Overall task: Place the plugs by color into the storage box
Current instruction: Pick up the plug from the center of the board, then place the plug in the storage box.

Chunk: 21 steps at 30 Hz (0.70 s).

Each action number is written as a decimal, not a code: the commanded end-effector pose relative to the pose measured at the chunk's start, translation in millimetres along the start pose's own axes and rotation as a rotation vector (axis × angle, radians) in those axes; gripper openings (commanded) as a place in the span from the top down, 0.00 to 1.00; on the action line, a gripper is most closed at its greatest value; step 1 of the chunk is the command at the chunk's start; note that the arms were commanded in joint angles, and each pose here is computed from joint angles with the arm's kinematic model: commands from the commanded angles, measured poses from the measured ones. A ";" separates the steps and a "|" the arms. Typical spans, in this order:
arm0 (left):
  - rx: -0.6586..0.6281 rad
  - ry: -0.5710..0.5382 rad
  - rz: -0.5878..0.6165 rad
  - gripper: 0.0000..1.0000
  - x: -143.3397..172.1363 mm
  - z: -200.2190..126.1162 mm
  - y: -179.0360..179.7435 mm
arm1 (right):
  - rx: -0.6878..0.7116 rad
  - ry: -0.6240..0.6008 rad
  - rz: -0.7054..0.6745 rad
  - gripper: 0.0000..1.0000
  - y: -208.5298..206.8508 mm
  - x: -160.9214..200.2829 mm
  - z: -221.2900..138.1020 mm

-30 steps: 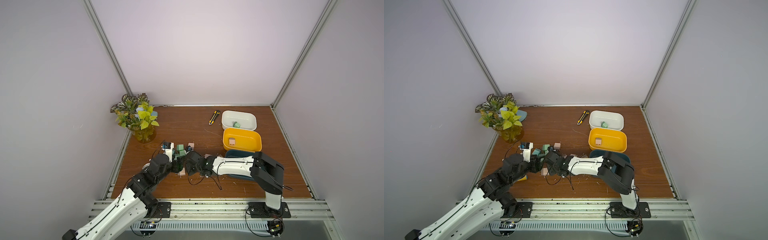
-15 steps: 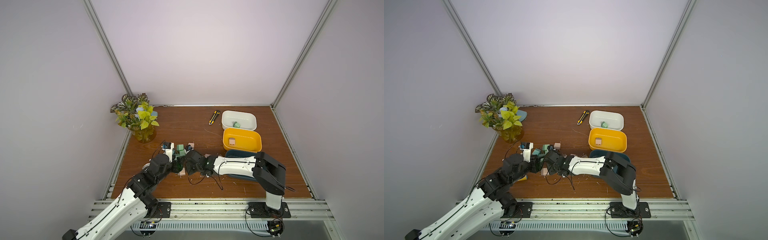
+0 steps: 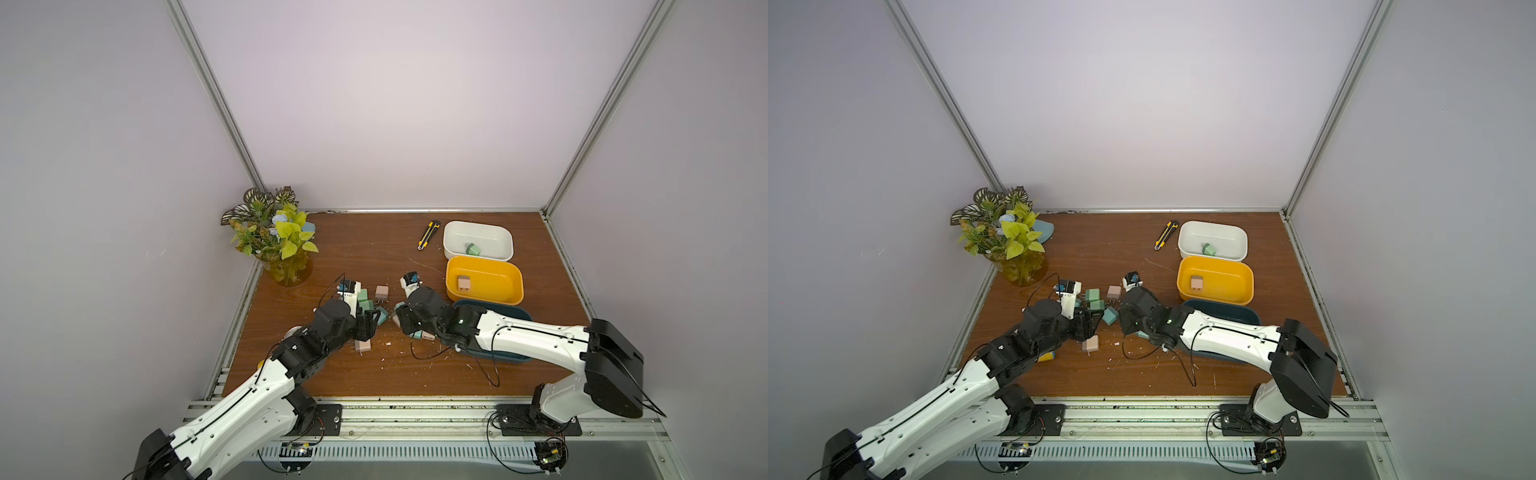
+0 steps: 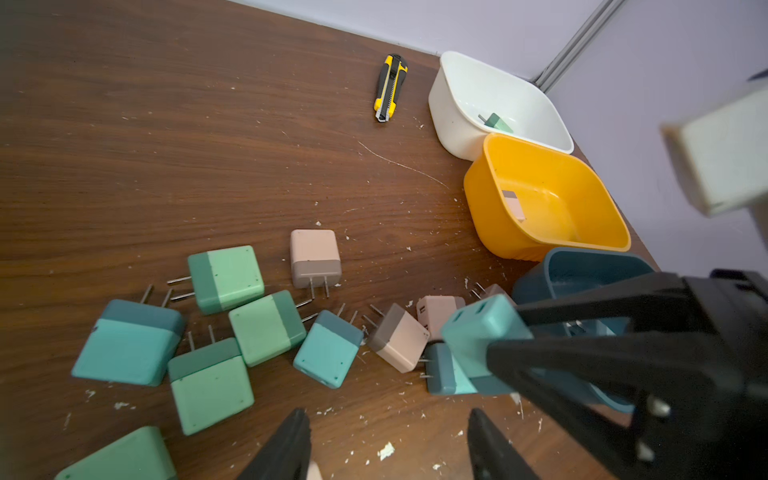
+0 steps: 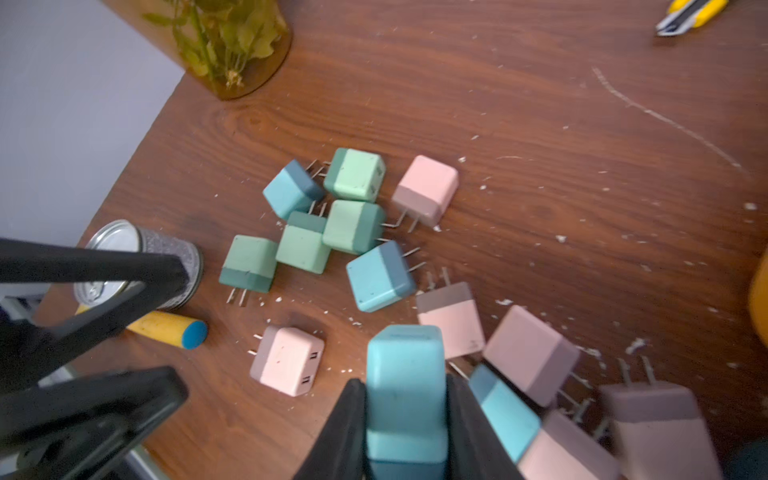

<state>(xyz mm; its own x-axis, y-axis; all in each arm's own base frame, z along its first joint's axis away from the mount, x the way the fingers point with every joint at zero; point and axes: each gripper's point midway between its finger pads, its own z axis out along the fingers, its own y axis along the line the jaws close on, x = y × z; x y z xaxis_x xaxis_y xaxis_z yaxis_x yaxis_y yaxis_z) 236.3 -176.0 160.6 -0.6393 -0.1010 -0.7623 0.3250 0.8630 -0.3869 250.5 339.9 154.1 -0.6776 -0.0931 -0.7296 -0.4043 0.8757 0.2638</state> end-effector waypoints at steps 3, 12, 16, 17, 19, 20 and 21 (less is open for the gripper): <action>0.115 -0.046 0.007 0.38 -20.9 8.2 -31.5 | 0.108 -0.056 0.070 0.75 -52.0 -11.4 -24.7; 0.213 0.013 -0.008 0.39 -18.3 38.0 -62.4 | 0.240 -0.111 0.154 0.74 -123.3 0.3 -68.2; 0.237 0.042 0.053 0.39 -16.5 47.3 -86.8 | 0.306 -0.123 0.192 0.74 -153.2 7.0 -85.8; 0.246 0.047 0.070 0.39 -16.5 48.5 -93.4 | 0.319 -0.127 0.202 0.73 -159.5 7.9 -89.1; 0.266 0.066 0.091 0.39 -13.9 53.3 -105.6 | 0.339 -0.120 0.215 0.72 -172.1 12.4 -93.0; 0.273 0.078 0.095 0.39 -11.5 55.8 -109.7 | 0.352 -0.117 0.222 0.73 -177.6 13.9 -95.0; 0.286 0.086 0.098 0.39 -10.3 57.7 -115.5 | 0.371 -0.112 0.230 0.73 -184.6 16.3 -96.5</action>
<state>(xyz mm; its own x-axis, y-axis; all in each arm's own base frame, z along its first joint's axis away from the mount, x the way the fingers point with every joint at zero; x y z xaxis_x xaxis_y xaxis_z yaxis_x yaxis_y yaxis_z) 248.0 -286.3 171.9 -0.6693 0.0123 -0.7429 0.5161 0.7269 -0.4530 256.0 148.4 157.2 -0.6431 0.1393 -0.7530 -0.0430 0.9752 0.2171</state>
